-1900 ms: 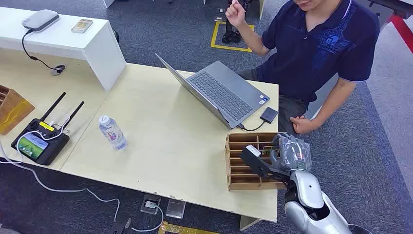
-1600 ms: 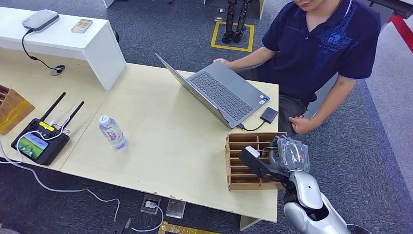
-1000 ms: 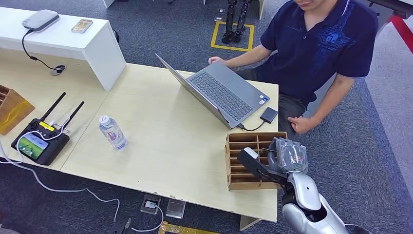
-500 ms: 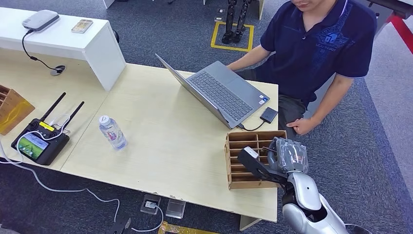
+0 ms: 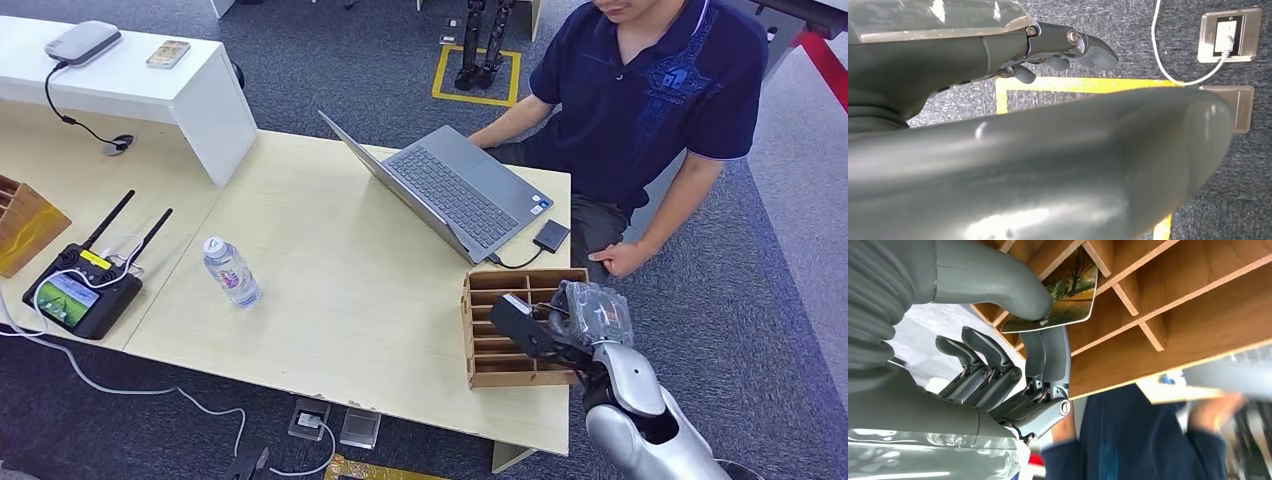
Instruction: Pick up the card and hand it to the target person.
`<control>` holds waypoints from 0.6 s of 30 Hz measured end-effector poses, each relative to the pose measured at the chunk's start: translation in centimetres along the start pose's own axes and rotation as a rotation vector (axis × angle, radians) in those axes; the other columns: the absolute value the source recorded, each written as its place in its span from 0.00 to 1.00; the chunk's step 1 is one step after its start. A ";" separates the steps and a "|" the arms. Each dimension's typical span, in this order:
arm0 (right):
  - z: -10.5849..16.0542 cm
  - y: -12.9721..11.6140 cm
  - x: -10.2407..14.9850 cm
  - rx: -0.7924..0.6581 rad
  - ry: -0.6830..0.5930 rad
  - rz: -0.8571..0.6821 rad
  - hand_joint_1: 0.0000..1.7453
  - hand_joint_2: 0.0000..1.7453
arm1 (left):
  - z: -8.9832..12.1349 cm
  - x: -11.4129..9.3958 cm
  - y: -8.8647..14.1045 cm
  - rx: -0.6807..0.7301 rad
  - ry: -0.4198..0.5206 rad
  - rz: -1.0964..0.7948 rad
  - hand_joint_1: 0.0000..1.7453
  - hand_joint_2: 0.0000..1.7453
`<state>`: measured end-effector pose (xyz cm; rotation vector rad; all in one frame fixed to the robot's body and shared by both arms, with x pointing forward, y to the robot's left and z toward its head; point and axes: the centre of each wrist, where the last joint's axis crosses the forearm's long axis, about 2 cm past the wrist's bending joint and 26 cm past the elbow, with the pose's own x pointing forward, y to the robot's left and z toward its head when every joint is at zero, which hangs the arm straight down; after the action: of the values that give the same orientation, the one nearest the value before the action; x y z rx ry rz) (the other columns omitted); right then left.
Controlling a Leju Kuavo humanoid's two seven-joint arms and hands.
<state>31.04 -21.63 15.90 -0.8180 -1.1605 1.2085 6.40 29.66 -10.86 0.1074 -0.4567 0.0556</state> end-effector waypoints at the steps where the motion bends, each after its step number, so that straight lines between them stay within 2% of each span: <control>1: 0.0 -0.6 0.0 0.023 0.006 0.003 1.00 1.00 | 0.0 0.0 0.0 0.000 0.002 0.001 0.00 0.00; 11: 0.7 -2.9 -0.3 0.001 -0.006 0.022 1.00 1.00 | 0.0 -0.1 0.2 0.001 0.005 0.007 0.00 0.00; 15: 1.3 -5.0 0.3 -0.100 -0.041 0.039 1.00 1.00 | 0.0 -0.1 0.2 0.002 0.006 0.014 0.00 0.00; 18: 1.9 -6.9 1.0 -0.239 -0.099 0.040 1.00 1.00 | 0.0 -0.1 0.2 -0.001 0.006 0.015 0.00 0.00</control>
<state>31.01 -22.27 23.12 -0.9722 -1.3944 1.1677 6.28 29.87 -10.88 0.1031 -0.4515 0.0706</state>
